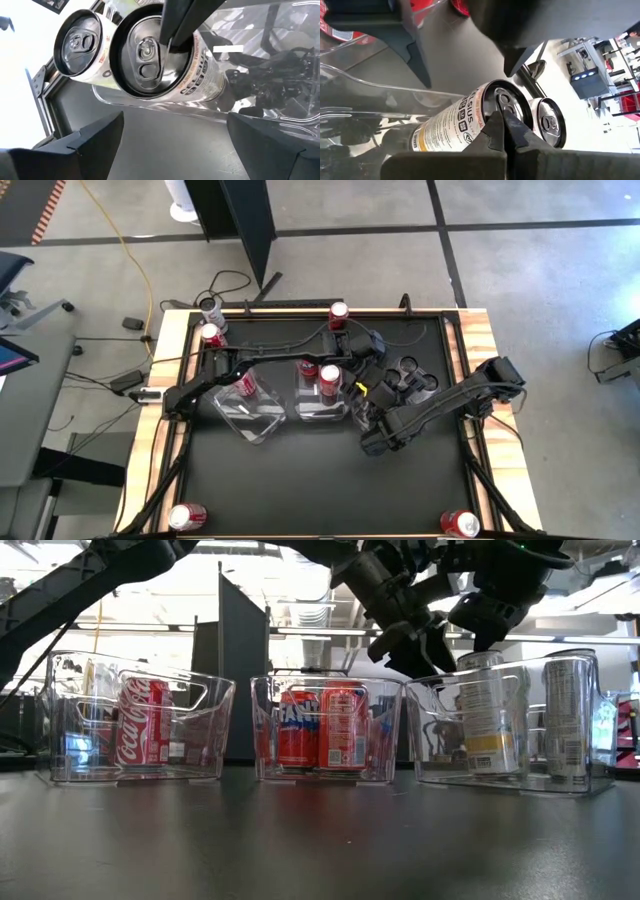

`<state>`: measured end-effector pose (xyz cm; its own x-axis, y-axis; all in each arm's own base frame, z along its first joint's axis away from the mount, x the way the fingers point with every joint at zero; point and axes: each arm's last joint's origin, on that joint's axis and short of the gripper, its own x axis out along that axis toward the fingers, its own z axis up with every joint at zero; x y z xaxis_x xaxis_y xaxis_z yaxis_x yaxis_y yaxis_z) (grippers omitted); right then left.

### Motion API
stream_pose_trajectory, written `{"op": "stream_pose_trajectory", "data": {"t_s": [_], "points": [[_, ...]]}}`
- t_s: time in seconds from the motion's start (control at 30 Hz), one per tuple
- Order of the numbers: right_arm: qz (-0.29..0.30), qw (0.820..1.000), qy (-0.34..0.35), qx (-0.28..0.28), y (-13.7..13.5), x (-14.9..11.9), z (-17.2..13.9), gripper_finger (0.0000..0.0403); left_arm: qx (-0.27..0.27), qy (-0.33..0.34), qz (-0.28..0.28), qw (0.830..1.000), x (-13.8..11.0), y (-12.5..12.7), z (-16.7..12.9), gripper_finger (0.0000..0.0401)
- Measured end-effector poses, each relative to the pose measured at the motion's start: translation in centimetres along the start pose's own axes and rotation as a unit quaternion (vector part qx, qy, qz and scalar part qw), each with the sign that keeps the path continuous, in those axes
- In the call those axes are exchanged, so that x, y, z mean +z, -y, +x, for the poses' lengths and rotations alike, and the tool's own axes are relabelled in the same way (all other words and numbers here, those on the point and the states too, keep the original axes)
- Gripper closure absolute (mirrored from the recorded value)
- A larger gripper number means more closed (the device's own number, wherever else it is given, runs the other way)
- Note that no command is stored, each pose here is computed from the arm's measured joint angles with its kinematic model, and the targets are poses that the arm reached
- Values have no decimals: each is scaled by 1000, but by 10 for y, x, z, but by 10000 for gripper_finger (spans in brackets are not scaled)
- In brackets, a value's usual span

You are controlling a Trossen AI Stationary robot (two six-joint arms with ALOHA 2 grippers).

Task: Sort soda cans
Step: Put the bottom white soda can into the right transparent bin

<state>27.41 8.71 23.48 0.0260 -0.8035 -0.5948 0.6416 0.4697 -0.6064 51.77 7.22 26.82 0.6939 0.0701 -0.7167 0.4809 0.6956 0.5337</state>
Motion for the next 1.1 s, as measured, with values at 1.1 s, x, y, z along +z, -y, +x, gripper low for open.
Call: {"op": "stream_pose_trajectory", "data": {"t_s": [1.1], "points": [[-14, 998, 60, 12, -3, -3, -17, 403, 8, -8, -9, 1000, -3, -2, 0, 50]]}}
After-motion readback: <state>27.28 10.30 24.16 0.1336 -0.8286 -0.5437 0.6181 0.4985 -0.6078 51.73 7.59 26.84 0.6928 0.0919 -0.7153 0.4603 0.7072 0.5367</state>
